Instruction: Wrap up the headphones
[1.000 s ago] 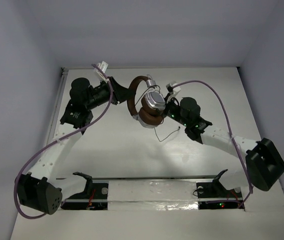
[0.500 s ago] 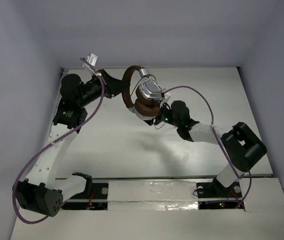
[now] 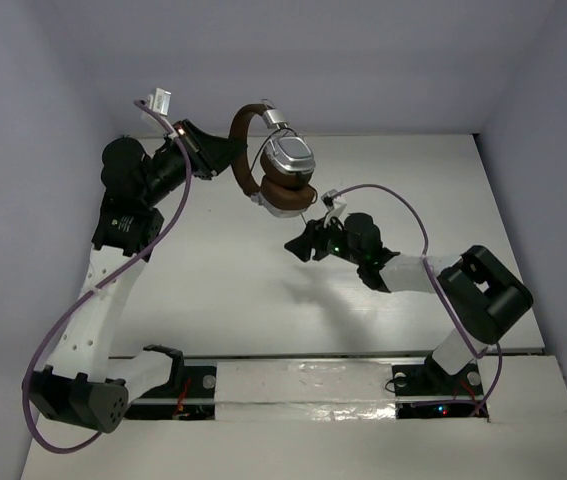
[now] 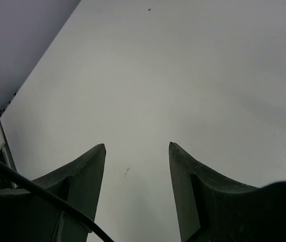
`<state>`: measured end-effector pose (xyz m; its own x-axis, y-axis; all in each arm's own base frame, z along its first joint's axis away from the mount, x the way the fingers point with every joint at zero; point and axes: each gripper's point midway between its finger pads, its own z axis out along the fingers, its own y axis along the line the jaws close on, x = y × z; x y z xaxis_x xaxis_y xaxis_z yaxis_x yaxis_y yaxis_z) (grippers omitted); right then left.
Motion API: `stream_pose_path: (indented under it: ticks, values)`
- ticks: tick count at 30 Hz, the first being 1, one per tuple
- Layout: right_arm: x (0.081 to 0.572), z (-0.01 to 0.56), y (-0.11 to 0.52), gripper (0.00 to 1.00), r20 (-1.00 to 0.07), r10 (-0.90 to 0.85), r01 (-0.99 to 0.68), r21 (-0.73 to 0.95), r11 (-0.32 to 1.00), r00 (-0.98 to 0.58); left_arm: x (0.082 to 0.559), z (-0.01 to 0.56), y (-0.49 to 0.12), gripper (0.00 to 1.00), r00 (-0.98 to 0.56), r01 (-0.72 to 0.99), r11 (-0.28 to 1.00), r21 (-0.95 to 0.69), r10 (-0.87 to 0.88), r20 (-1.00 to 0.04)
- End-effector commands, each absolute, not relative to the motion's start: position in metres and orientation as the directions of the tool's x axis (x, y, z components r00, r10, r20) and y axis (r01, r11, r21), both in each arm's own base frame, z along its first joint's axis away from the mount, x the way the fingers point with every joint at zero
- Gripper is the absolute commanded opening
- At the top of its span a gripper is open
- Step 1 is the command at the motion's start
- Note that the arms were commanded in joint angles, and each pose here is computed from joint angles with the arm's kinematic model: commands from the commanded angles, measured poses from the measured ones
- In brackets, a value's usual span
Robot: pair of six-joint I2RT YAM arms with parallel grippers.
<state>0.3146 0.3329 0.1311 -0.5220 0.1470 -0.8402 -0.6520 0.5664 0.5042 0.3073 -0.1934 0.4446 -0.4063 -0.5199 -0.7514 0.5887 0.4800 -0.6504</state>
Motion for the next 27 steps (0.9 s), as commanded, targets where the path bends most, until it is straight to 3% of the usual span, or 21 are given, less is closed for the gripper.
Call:
stream_pose_path:
  ticks: [1, 4, 7, 11, 14, 20, 27]
  values:
    - [0.319, 0.146, 0.328, 0.59, -0.861, 0.198, -0.655, 0.489, 0.576, -0.469, 0.3, 0.49, -0.185, 0.0, -0.321, 0.642, 0.456, -0.616, -0.57, -0.756]
    - [0.318, 0.14, 0.326, 0.56, -0.854, 0.193, -0.641, 0.495, 0.586, -0.483, 0.304, 0.495, -0.177, 0.0, -0.294, 0.631, 0.477, -0.612, -0.583, -0.758]
    - [0.313, 0.138, 0.323, 0.45, -0.84, 0.209, -0.627, 0.519, 0.581, -0.502, 0.308, 0.496, -0.174, 0.0, -0.282, 0.617, 0.491, -0.616, -0.592, -0.755]
    - [0.307, 0.136, 0.321, 0.16, -0.819, 0.218, -0.607, 0.547, 0.577, -0.53, 0.317, 0.492, -0.168, 0.0, -0.267, 0.578, 0.488, -0.654, -0.644, -0.717]
    - [0.297, 0.131, 0.329, 0.0, -0.805, 0.189, -0.593, 0.552, 0.587, -0.562, 0.324, 0.474, -0.162, 0.0, -0.268, 0.529, 0.469, -0.707, -0.699, -0.663]
    - [0.257, 0.119, 0.362, 0.0, -0.774, 0.06, -0.584, 0.523, 0.621, -0.63, 0.351, 0.428, -0.133, 0.0, -0.185, 0.346, 0.505, -0.791, -0.79, -0.585]
    - [0.211, 0.112, 0.378, 0.0, -0.743, -0.146, -0.599, 0.389, 0.7, -0.653, 0.376, 0.375, -0.091, 0.0, -0.035, 0.114, 0.574, -0.811, -0.814, -0.58]
